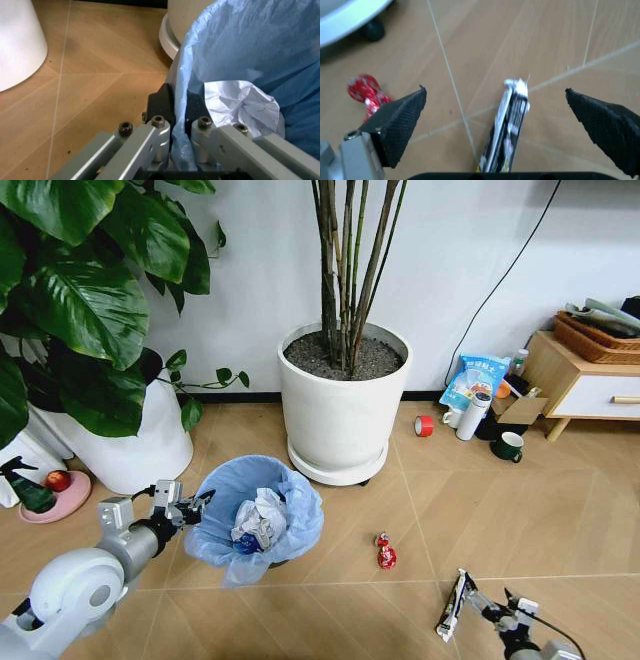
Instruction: Pick up the trash bin and place the garbage on the floor into it.
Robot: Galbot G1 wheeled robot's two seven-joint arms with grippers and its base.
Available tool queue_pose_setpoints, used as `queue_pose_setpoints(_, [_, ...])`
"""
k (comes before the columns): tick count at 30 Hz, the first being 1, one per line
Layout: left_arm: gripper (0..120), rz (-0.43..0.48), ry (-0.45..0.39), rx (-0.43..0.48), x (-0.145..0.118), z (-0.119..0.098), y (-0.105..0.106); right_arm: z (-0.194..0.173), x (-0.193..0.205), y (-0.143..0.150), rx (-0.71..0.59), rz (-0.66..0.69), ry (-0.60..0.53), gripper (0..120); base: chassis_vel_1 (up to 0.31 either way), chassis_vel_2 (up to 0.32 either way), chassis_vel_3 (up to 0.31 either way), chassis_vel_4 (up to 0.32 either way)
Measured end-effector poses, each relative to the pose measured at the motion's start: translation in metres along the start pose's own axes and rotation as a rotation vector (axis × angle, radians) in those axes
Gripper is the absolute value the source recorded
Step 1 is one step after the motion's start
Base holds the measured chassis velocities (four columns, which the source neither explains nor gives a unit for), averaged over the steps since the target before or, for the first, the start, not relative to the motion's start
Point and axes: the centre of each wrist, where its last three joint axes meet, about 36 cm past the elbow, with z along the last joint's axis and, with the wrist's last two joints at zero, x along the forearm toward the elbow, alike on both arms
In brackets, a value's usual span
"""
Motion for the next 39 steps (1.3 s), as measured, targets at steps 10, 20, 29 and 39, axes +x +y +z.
queue_pose_setpoints(10, [0,-0.008,0.004,0.001,0.001,-0.002,0.002,0.009,-0.019,0.013,-0.024,0.046,0.076,100,0.0,0.0,0.0,0.0])
queue_pose_setpoints(20, [0,-0.018,0.006,0.002,0.001,-0.004,0.004,0.016,-0.027,0.021,-0.054,0.082,0.149,97,0.0,0.0,0.0,0.0])
queue_pose_setpoints(29, [0,-0.022,0.007,0.004,0.001,-0.004,0.005,0.018,-0.032,0.023,-0.061,0.085,0.188,65,0.0,0.0,0.0,0.0])
queue_pose_setpoints(39, [0,-0.024,0.01,0.006,0.001,-0.003,0.005,0.021,-0.033,0.024,-0.057,0.102,0.22,26,0.0,0.0,0.0,0.0])
